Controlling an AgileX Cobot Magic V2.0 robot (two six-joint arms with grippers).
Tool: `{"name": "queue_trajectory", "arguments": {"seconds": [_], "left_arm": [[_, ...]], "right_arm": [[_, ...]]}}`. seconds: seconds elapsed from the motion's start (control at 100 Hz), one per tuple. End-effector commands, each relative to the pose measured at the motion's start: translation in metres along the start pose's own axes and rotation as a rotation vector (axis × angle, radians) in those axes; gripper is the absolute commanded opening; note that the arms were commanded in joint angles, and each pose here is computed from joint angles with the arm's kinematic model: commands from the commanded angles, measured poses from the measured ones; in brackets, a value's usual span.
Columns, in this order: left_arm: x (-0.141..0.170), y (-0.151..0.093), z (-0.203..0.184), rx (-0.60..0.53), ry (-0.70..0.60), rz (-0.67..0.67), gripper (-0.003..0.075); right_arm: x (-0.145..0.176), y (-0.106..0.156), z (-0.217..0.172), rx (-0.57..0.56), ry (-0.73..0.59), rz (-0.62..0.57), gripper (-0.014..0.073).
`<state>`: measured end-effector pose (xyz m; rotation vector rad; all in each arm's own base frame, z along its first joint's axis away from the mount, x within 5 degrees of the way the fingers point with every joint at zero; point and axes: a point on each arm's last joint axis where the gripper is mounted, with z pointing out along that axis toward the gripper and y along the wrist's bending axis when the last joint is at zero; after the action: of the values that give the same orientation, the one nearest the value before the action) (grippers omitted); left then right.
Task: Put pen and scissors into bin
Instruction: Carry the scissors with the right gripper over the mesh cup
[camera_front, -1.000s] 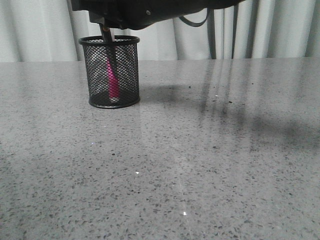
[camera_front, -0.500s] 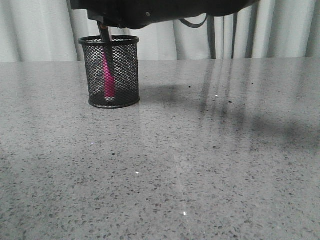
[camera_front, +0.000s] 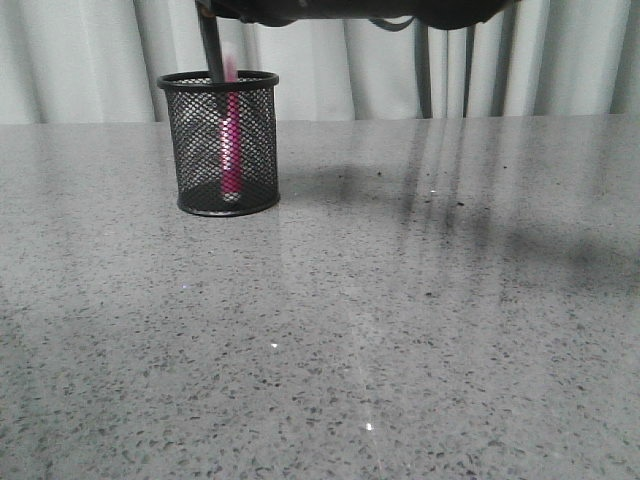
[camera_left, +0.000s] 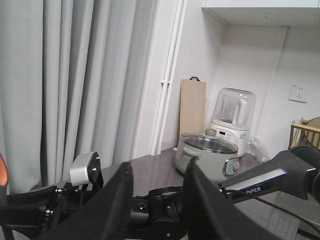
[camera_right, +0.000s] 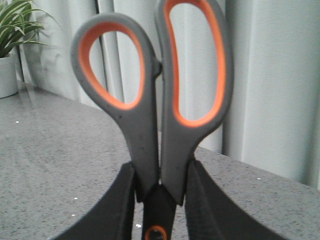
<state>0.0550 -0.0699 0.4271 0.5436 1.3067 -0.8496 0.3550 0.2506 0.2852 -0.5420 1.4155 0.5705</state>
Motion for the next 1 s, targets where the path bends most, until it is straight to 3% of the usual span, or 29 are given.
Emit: {"name": "queue_trajectory", "arguments": {"seconds": [0.0, 0.27, 0.65, 0.99], "left_arm": [[-0.009, -0.001, 0.000, -0.007, -0.037, -0.014, 0.0211], [-0.006, 0.003, 0.001, -0.037, -0.034, 0.005, 0.0211], [0.001, 0.006, 0.002, -0.052, -0.021, -0.001, 0.0211], [0.001, 0.006, 0.002, -0.052, -0.021, -0.001, 0.0211]], "right_arm": [[-0.046, -0.005, -0.006, -0.003, -0.193, -0.022, -0.0076], [-0.052, 0.002, -0.007, -0.036, -0.251, -0.007, -0.0076], [-0.045, 0.007, -0.005, -0.058, -0.200, -0.013, -0.0076], [-0.051, 0.008, -0.006, -0.073, -0.256, -0.018, -0.0076]]}}
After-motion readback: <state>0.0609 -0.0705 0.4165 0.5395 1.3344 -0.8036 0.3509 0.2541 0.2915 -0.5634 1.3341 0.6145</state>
